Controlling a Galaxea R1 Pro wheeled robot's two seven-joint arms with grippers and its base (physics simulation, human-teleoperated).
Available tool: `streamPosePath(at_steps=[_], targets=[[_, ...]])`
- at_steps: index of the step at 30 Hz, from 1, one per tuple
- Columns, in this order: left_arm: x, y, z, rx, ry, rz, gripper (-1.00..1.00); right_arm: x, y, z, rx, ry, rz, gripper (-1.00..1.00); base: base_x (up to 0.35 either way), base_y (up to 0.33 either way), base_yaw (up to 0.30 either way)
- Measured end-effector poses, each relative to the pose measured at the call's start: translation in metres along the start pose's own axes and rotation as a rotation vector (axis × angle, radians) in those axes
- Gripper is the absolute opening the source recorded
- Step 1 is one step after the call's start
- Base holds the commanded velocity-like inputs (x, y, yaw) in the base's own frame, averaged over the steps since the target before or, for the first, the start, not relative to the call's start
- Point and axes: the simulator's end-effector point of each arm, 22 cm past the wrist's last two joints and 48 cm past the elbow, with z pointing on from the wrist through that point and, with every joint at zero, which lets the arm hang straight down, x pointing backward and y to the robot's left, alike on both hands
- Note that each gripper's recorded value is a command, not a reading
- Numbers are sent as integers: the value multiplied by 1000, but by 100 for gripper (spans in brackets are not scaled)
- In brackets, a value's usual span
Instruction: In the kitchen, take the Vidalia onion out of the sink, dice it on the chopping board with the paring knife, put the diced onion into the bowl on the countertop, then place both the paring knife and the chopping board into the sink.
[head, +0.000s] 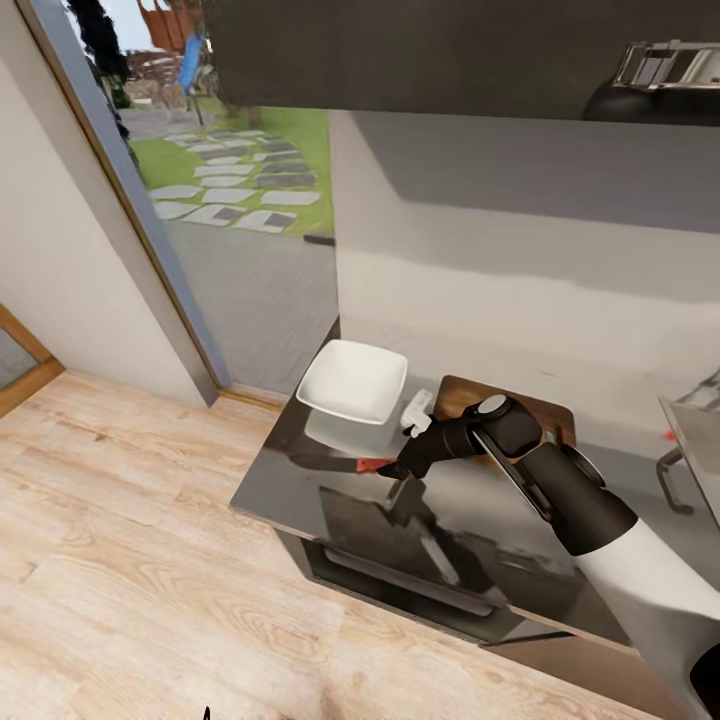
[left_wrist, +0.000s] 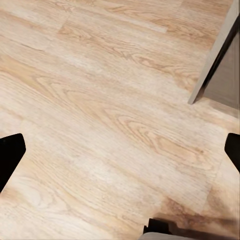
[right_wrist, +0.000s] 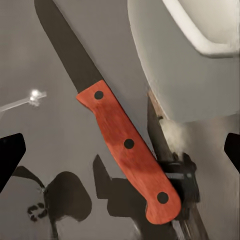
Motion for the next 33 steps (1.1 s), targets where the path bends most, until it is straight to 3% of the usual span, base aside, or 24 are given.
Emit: streamPosePath(at_steps=[33], targets=[[18,2,-3,-2,43,11,100,18,-1,21,-27,26,25,100,8,-8,0]])
